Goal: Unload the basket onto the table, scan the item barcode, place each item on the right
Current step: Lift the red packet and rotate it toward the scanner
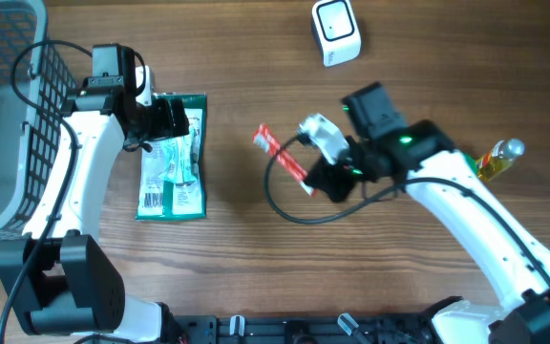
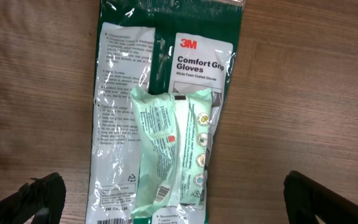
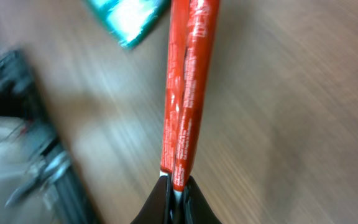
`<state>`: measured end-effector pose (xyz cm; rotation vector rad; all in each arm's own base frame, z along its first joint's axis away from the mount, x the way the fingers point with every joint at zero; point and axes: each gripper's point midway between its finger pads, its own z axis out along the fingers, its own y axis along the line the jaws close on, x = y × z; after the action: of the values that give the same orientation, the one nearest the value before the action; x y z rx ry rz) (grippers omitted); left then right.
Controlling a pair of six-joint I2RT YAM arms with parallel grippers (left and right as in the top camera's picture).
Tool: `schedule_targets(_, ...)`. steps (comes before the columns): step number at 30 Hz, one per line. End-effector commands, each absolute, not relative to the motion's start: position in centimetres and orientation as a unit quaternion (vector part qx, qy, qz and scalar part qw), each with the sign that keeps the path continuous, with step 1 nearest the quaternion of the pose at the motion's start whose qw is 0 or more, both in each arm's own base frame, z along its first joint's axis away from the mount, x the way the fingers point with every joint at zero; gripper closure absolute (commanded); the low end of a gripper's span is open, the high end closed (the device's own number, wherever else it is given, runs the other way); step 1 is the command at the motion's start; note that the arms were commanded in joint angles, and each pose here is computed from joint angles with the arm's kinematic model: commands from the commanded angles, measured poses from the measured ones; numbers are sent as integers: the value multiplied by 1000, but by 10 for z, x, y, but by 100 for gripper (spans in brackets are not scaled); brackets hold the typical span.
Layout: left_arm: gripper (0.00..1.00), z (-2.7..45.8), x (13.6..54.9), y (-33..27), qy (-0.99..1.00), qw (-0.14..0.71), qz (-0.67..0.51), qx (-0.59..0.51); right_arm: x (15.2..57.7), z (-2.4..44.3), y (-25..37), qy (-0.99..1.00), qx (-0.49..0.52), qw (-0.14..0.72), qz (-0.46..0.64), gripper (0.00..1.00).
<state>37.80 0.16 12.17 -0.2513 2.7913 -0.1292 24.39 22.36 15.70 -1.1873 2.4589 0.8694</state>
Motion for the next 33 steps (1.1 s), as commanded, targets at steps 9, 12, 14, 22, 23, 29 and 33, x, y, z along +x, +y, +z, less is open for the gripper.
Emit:
schedule_targets(9, 0, 129, 380, 4, 979, 178, -42, -90, 170, 202, 229, 664, -567, 152, 463, 96)
schedule_targets(12, 0, 129, 380, 4, 979, 178, -42, -90, 170, 202, 229, 665, -566, 150, 463, 96)
schedule_targets(14, 0, 129, 380, 4, 979, 178, -42, -90, 169, 202, 228, 668, -564, 146, 463, 96)
schedule_targets(22, 0, 130, 380, 4, 979, 178, -42, -90, 170, 195, 224, 711, -527, 111, 451, 96)
schedule_targets(23, 0, 129, 380, 4, 979, 178, -42, -90, 170, 195, 224, 712, -527, 111, 451, 96)
schedule_targets(29, 0, 130, 380, 4, 979, 178, -42, -90, 170, 195, 224, 711, -526, 110, 453, 96)
schedule_targets(33, 0, 129, 380, 4, 979, 178, -42, -90, 170, 195, 224, 715, -522, 107, 453, 96)
